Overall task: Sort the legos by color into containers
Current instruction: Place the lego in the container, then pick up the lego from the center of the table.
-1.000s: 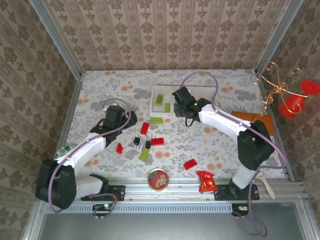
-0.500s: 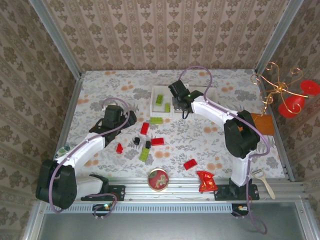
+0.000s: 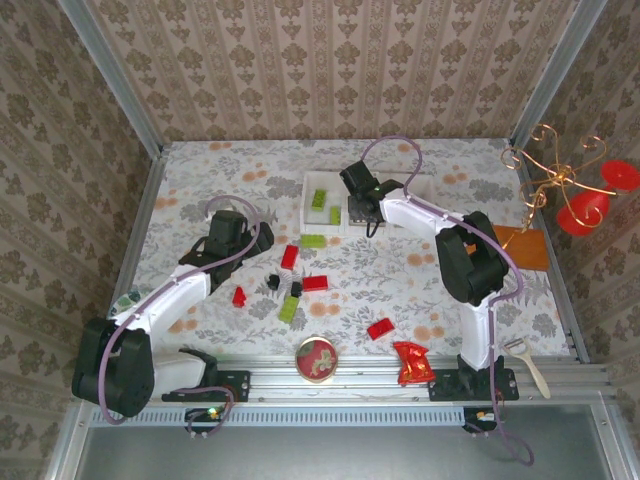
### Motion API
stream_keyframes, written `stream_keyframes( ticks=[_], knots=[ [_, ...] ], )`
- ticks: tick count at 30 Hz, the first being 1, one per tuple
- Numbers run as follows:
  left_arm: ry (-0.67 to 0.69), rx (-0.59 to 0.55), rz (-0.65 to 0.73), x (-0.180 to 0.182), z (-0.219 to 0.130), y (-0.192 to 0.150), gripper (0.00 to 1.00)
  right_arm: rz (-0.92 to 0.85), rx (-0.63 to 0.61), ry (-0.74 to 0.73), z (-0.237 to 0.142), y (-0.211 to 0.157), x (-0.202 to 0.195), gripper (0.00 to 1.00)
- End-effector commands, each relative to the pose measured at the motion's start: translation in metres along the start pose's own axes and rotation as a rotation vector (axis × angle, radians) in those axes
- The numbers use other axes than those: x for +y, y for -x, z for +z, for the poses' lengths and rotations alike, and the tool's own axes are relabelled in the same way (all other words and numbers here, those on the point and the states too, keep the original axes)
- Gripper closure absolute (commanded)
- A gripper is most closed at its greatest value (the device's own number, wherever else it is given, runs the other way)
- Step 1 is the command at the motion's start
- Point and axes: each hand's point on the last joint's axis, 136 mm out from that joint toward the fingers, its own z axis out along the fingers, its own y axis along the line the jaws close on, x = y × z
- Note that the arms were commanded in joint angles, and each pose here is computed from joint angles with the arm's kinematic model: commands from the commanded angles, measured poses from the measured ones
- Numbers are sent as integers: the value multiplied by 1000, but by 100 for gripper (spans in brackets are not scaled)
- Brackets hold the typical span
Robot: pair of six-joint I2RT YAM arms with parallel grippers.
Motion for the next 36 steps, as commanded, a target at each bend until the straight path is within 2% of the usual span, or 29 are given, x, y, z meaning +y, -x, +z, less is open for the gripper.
stream_keyframes(
  ticks=[1,11,15,26,33,35,36],
  knots=[
    [0,13,-4,0,1,1,0,10,12,17,-1,2,3,72],
    [26,35,24,1,0,2,0,3,5,38,-7,6,5,59],
    [19,34,35,0,-1,2,0,7,-5,46,-12,9,5,57],
    [-4,76,121,-7,-8,-8,0,51,-73,106,-49,19,2,45],
    [36,132,288,-14,-22,-29,1,108,-98,111,-73,7,-14,26],
    [54,147,344,-15,-25,-38,2,130,-99,99,-77,-1,-22,13],
    [63,149,379,-16,-26,-43,3,143,-99,89,-80,-6,-28,3]
  ],
)
